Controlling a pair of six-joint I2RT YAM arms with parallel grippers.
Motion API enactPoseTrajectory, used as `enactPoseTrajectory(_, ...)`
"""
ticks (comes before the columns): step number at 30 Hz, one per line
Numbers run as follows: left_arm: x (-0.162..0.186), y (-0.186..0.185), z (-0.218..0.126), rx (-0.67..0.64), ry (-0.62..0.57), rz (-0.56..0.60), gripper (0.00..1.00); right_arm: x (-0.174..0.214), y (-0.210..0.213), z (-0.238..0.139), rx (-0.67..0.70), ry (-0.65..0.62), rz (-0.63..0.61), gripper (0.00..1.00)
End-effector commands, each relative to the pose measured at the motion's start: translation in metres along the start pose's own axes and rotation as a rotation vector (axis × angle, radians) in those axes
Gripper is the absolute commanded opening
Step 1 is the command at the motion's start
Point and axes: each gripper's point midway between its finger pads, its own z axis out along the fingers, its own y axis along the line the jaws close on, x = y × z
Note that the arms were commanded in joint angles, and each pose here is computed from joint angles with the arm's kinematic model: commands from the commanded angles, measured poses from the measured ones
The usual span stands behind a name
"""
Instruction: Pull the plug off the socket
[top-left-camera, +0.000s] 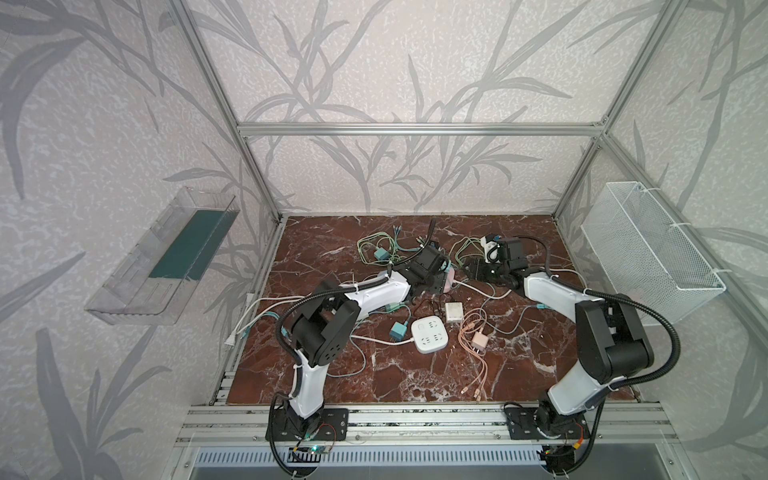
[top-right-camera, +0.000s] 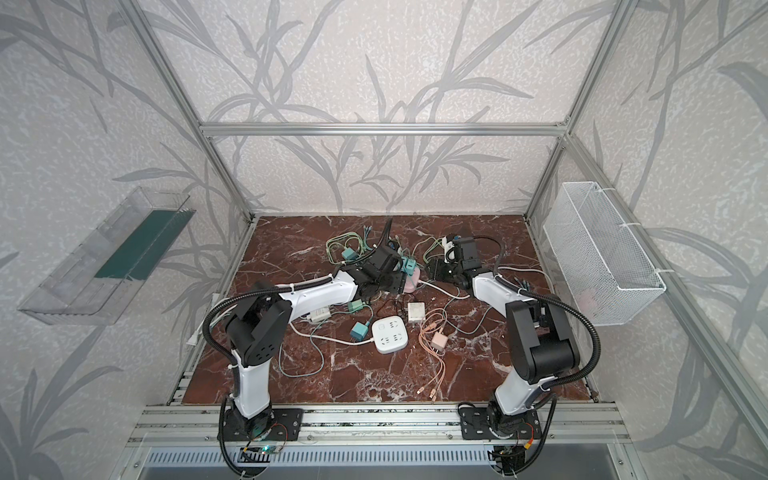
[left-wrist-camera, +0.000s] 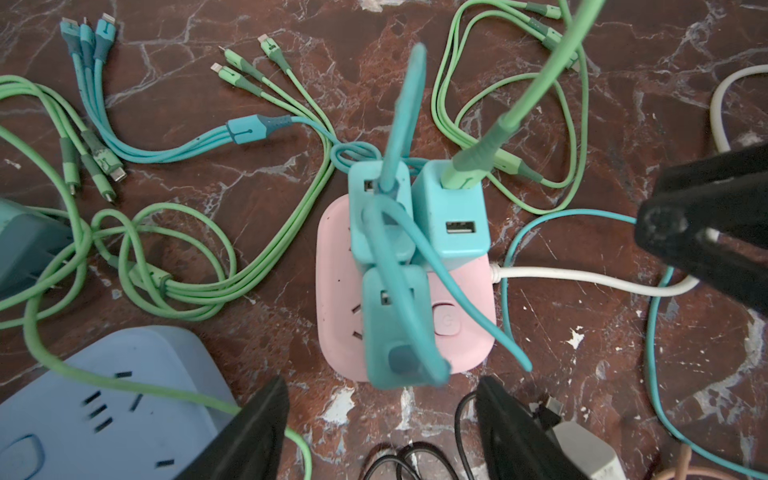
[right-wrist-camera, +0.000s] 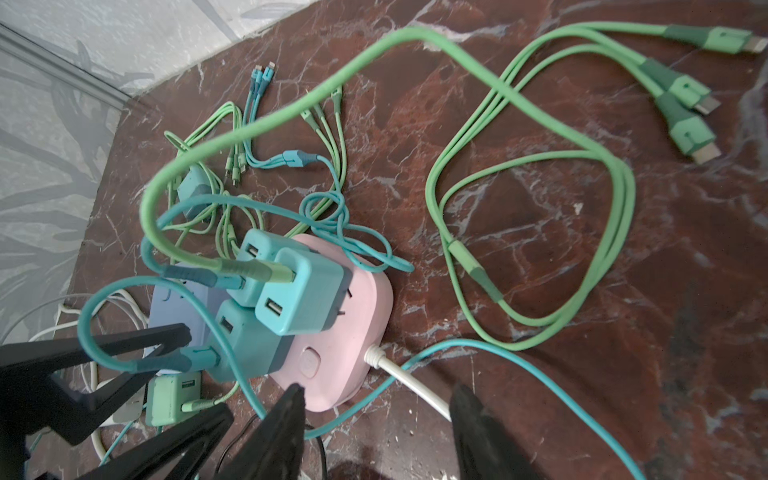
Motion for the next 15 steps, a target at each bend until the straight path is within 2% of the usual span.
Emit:
enactPoseTrajectory(1,0.002,0.003,0.005,-0.045,0.020,-0.013,0.70,0.001,0.008,0.007,-0.045,0.046,-0.023,0.56)
enactPoseTrajectory(6,0.002,0.001,0.012,-0.052,0.026,-0.004,0.65,0.015,0.005,0.025,-0.059,0.146,-0.011,0.55)
enactPoseTrajectory(11,-0.001,0.000,0.018,-0.055,0.017,0.001,0.61,0.018,0.004,0.032,-0.066,0.177,-0.012,0.53)
enactPoseTrajectory(15,-0.005,-0.003,0.021,-0.043,0.005,0.010,0.50,0.021,0.004,0.036,-0.080,0.200,-0.011,0.53)
